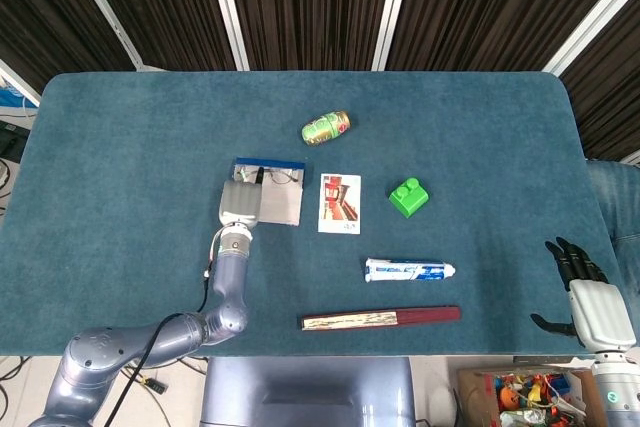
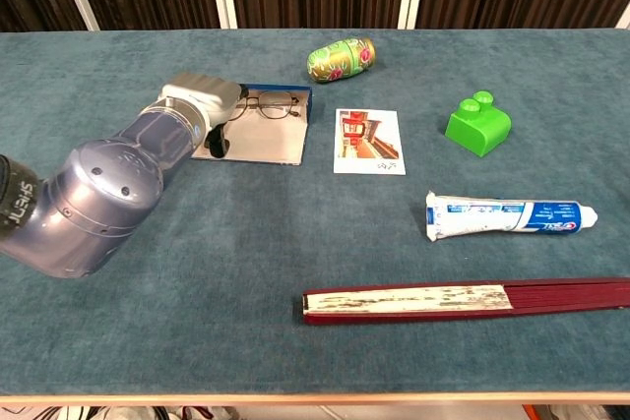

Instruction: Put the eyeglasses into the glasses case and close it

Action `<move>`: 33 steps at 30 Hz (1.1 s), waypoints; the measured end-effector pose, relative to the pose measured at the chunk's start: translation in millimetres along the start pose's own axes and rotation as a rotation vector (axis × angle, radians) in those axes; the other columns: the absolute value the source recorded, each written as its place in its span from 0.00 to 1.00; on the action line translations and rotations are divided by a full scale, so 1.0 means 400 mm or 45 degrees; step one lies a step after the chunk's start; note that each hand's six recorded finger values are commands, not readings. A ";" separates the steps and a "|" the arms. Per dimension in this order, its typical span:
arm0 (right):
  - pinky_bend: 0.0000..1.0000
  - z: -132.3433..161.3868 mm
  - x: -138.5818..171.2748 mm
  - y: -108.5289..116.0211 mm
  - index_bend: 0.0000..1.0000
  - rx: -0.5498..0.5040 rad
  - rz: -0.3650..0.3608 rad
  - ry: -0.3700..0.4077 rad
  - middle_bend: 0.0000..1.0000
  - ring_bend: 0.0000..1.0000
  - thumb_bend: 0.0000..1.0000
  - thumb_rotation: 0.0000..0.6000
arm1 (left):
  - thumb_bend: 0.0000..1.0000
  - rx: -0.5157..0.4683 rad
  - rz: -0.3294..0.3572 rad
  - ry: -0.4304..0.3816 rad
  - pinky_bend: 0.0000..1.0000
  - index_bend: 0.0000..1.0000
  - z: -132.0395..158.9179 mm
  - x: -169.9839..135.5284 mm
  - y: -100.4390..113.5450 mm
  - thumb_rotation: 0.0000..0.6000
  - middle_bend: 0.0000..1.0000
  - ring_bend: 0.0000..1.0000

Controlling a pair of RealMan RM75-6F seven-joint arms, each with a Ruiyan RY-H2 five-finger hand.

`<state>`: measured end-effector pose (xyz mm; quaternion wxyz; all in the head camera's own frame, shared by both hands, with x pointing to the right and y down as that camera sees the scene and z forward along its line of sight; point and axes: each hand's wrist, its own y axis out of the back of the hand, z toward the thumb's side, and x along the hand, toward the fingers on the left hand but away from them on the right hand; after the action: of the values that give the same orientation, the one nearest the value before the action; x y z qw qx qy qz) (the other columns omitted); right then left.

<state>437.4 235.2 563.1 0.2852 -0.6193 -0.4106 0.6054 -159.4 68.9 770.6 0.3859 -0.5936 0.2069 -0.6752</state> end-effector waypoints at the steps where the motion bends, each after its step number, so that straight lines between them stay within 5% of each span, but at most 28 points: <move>1: 0.18 0.000 0.000 0.000 0.05 -0.001 0.000 0.000 0.00 0.04 0.10 1.00 | 0.46 0.001 0.001 0.001 0.79 0.00 0.000 0.000 0.000 1.00 0.73 0.70; 15: 0.18 0.003 0.000 0.000 0.05 -0.001 -0.001 0.006 0.00 0.04 0.10 1.00 | 0.46 -0.014 0.063 -0.062 0.78 0.00 0.021 -0.039 0.030 1.00 0.71 0.68; 18: 0.18 0.004 -0.001 0.001 0.05 -0.002 -0.001 0.008 0.00 0.04 0.10 1.00 | 0.41 -0.032 0.095 -0.080 0.66 0.03 0.015 -0.057 0.045 1.00 0.60 0.55; 24: 0.18 0.004 0.000 0.000 0.05 -0.007 0.000 0.009 0.00 0.04 0.10 1.00 | 0.25 -0.086 0.094 -0.154 0.19 0.08 0.004 -0.104 0.050 1.00 0.26 0.13; 27: 0.18 0.004 0.000 0.000 0.05 -0.012 0.003 0.008 0.00 0.04 0.10 1.00 | 0.19 -0.111 0.075 -0.208 0.11 0.11 -0.004 -0.129 0.048 1.00 0.18 0.04; 33: 0.18 0.004 0.001 -0.001 0.05 -0.020 0.010 0.006 0.00 0.04 0.10 1.00 | 0.16 -0.097 0.073 -0.294 0.10 0.11 -0.032 -0.152 0.035 1.00 0.15 0.04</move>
<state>435.8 235.4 563.2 0.2790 -0.6245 -0.4123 0.6018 -168.0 104.4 718.5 0.4034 -0.6755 0.2036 -0.5827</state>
